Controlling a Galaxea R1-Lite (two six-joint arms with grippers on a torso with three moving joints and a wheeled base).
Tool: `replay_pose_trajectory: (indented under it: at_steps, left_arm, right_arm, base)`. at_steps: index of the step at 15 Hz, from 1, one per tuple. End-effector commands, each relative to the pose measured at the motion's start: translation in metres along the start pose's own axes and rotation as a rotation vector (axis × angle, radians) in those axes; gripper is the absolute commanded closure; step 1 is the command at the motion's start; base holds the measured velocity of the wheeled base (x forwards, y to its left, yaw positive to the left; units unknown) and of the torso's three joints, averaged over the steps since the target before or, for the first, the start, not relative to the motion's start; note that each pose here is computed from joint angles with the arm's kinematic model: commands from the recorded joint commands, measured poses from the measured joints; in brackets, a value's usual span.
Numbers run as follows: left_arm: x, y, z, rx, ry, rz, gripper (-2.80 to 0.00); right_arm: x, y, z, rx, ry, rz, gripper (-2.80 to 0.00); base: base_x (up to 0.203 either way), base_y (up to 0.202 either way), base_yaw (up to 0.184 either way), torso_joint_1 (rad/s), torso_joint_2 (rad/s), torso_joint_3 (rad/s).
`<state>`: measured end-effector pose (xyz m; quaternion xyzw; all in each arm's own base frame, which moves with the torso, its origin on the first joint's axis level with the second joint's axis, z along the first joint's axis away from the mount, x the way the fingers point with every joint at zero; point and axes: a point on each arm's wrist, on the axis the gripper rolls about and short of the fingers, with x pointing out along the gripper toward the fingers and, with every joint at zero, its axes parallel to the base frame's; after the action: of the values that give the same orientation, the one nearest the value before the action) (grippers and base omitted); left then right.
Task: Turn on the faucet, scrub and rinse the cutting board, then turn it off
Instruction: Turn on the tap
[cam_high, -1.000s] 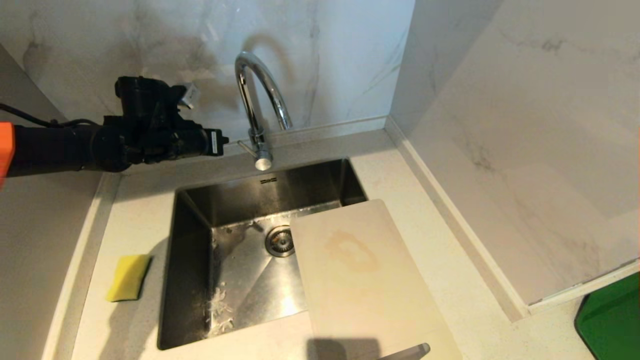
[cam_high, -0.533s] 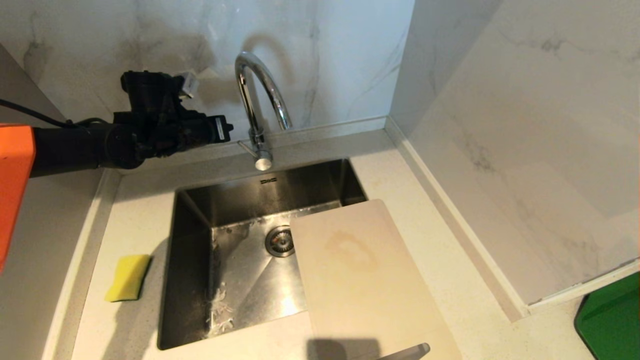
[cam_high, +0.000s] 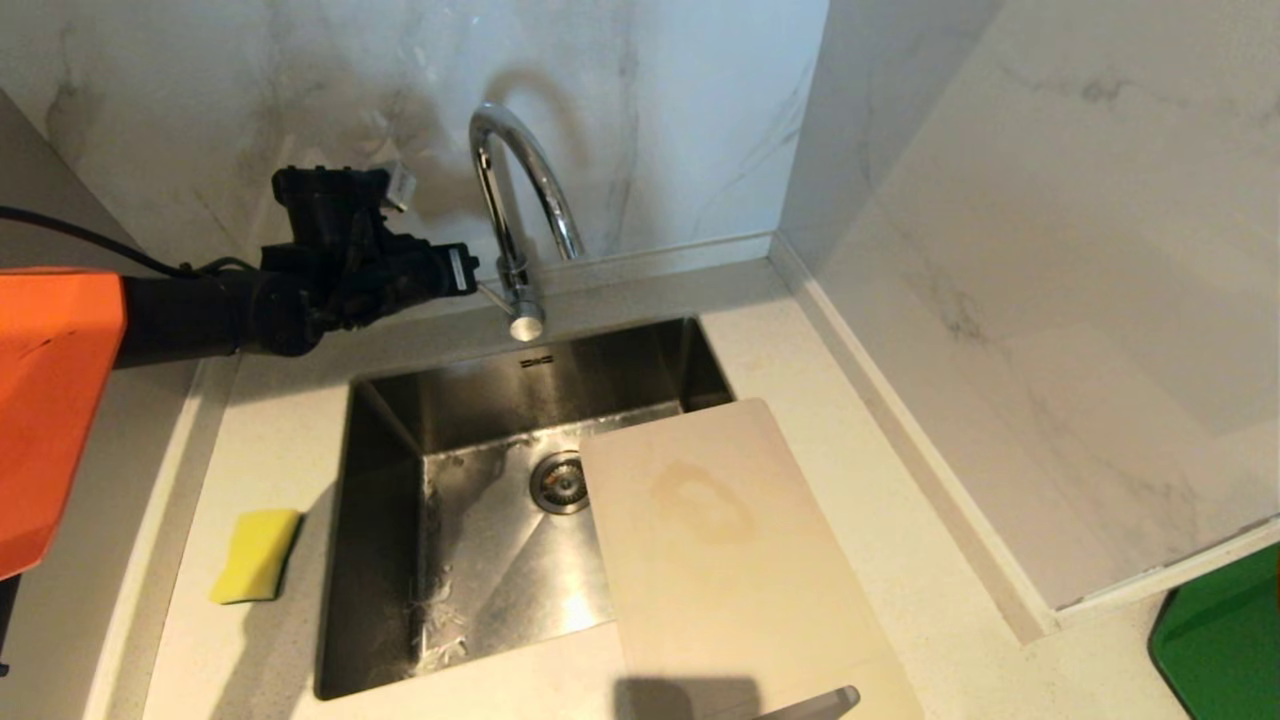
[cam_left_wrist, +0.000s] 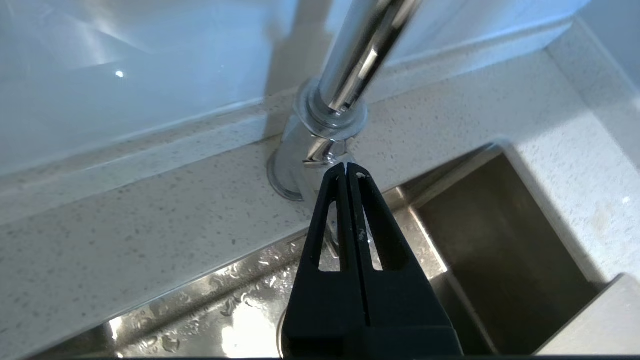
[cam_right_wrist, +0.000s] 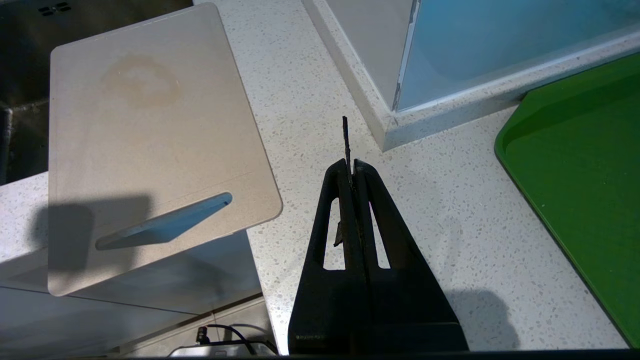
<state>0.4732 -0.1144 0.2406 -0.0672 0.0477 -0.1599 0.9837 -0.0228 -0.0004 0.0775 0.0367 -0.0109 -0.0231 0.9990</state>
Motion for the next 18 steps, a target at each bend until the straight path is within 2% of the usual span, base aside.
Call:
replay_pose_trajectory:
  at_steps: [1,12,16,18]
  left_arm:
    - [0.004,0.001,-0.004,0.012,-0.011,-0.002,0.00]
    - [0.013,0.004,-0.020,0.004,0.025,0.001,0.00]
    - [0.004,0.001,-0.017,-0.013,0.108,0.005,0.00]
    - [-0.001,-0.002,-0.013,-0.046,0.134,0.005,0.00]
  right_arm:
    - [0.000,0.000,0.000,0.000,-0.002,0.000,0.00]
    - [0.000,0.000,0.000,0.000,-0.002,0.000,0.00]
    - [0.000,0.000,0.000,0.000,-0.002,0.000,0.00]
    - [0.000,0.000,0.000,0.000,-0.002,0.000,0.00]
  base:
    - [0.000,0.000,0.000,0.000,0.00,0.000]
    - [0.000,0.000,0.000,0.000,0.00,0.000]
    - [0.000,0.000,0.000,0.000,0.00,0.000]
    - [0.000,0.000,0.000,0.000,0.00,0.000]
